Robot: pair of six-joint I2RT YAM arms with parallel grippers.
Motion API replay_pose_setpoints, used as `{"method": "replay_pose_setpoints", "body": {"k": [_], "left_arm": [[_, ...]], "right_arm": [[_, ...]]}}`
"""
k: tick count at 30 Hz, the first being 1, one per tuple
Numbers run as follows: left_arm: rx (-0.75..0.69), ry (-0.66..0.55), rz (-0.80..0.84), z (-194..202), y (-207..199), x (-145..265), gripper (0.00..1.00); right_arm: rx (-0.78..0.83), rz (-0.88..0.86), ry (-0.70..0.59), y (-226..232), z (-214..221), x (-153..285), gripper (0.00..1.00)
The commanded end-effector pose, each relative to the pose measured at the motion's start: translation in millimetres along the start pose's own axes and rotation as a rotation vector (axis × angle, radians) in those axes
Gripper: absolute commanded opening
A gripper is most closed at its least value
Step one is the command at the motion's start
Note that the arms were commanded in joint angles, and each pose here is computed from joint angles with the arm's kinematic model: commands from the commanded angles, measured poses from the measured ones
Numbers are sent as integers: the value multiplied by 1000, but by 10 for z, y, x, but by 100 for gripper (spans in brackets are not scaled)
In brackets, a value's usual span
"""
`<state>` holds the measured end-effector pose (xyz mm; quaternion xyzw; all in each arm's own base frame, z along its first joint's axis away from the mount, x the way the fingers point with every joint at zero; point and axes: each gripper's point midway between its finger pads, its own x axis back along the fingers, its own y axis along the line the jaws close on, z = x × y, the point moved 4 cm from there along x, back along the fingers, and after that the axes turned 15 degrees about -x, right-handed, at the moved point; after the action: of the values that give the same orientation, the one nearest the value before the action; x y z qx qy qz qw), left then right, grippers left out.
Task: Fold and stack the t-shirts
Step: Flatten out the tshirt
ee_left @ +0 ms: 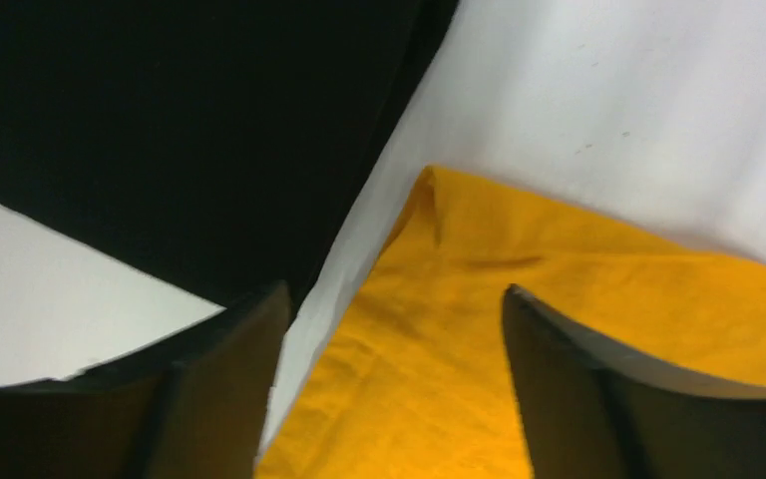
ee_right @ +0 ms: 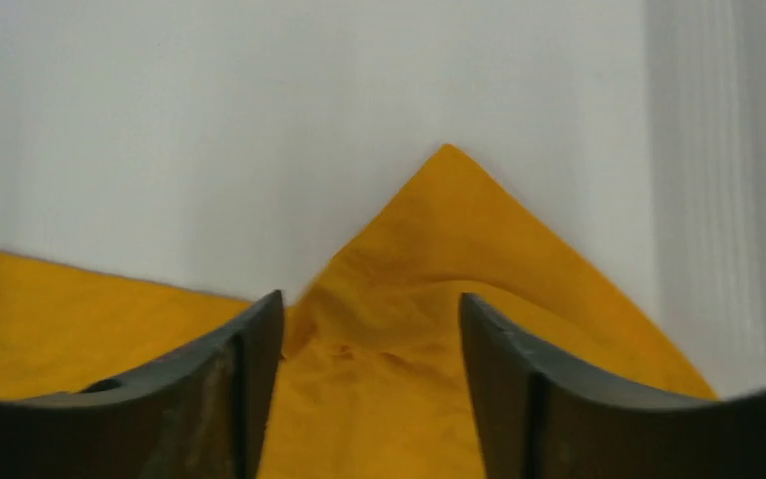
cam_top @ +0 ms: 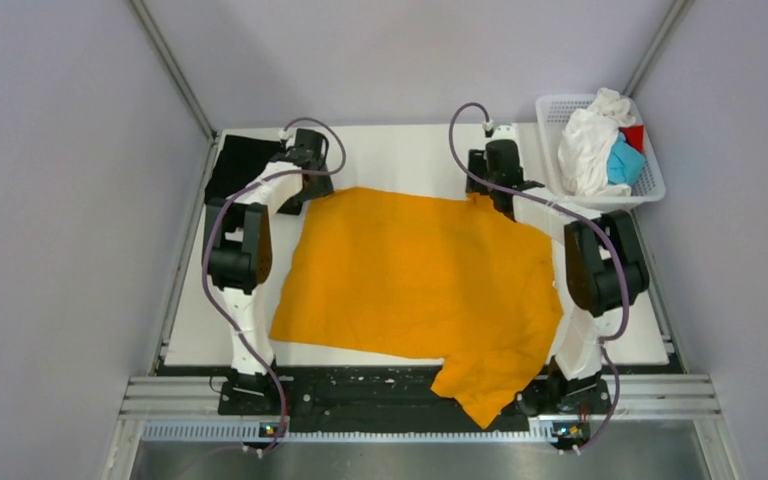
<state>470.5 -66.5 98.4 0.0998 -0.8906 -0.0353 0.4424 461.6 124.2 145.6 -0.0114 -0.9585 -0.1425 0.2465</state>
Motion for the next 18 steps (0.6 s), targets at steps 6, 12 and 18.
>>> {"method": "replay_pose_setpoints", "body": {"k": [6, 12, 18], "left_arm": [[47, -175, 156, -540, -159, 522, 99], [39, -120, 219, -285, -178, 652, 99], [33, -57, 324, 76, -330, 705, 99]], "right_arm": [[-135, -149, -142, 403, -666, 210, 88], [-152, -64, -61, 148, -327, 430, 94], [-166, -21, 27, -56, -41, 359, 99]]}}
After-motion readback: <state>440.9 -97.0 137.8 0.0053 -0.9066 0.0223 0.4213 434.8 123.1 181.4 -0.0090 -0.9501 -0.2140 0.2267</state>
